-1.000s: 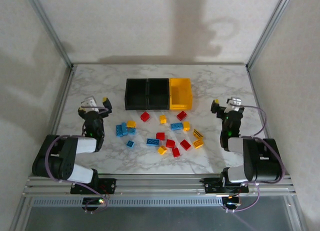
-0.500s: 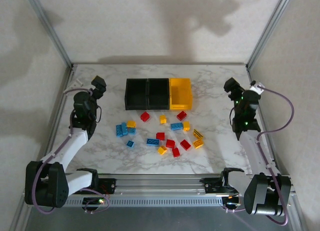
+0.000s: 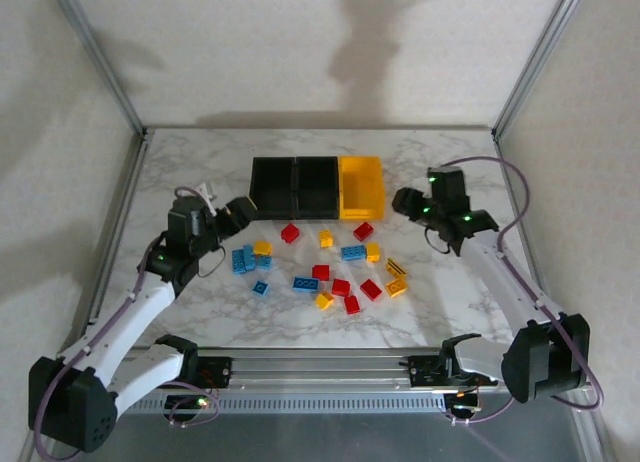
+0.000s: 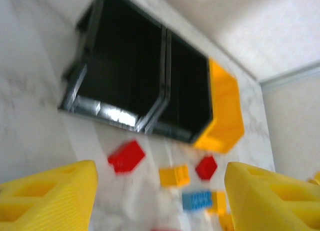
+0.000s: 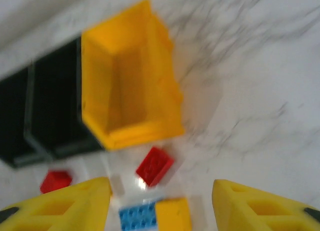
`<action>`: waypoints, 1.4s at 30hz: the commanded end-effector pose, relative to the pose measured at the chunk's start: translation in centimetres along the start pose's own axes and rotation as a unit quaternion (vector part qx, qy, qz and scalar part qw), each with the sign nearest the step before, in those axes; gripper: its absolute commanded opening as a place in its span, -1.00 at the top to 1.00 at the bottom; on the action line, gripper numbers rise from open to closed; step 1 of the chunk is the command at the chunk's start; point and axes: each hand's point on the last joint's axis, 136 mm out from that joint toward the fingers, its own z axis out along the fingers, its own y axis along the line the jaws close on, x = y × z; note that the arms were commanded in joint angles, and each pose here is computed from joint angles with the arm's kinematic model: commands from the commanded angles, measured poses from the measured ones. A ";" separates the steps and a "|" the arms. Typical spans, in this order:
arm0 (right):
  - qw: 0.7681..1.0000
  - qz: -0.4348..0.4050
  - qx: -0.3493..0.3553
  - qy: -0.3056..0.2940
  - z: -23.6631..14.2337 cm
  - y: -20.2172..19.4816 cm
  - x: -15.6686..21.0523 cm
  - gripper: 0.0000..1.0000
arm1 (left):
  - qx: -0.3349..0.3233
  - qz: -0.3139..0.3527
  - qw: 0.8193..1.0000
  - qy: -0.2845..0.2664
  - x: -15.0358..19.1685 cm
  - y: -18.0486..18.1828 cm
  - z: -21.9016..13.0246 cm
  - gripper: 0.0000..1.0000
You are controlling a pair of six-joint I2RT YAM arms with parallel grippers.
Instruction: Sort the legos into containers by color
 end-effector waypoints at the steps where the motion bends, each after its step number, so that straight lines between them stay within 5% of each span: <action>1: 0.999 -0.023 0.003 0.045 0.8 2.0 3.0 -0.21 | -0.014 -0.028 0.997 0.073 4.9 1.7 -0.8 -0.36; 13: 0.982 -0.130 0.036 0.135 8.9 9.2 10.8 -0.22 | 0.004 -0.062 0.994 0.090 8.2 2.9 -2.2 -0.55; 27: 0.968 -0.178 0.072 0.161 15.3 10.5 12.4 -0.18 | -0.013 -0.065 0.993 0.098 8.9 3.8 -1.4 -0.60; 36: 0.968 -0.188 0.059 0.157 14.3 11.1 11.8 0.44 | -0.013 -0.072 0.993 0.090 8.6 3.8 -1.3 -0.59; 42: 0.973 -0.190 0.046 0.124 10.6 12.2 8.7 0.46 | 0.002 -0.066 0.994 0.092 8.2 2.3 -1.0 -0.59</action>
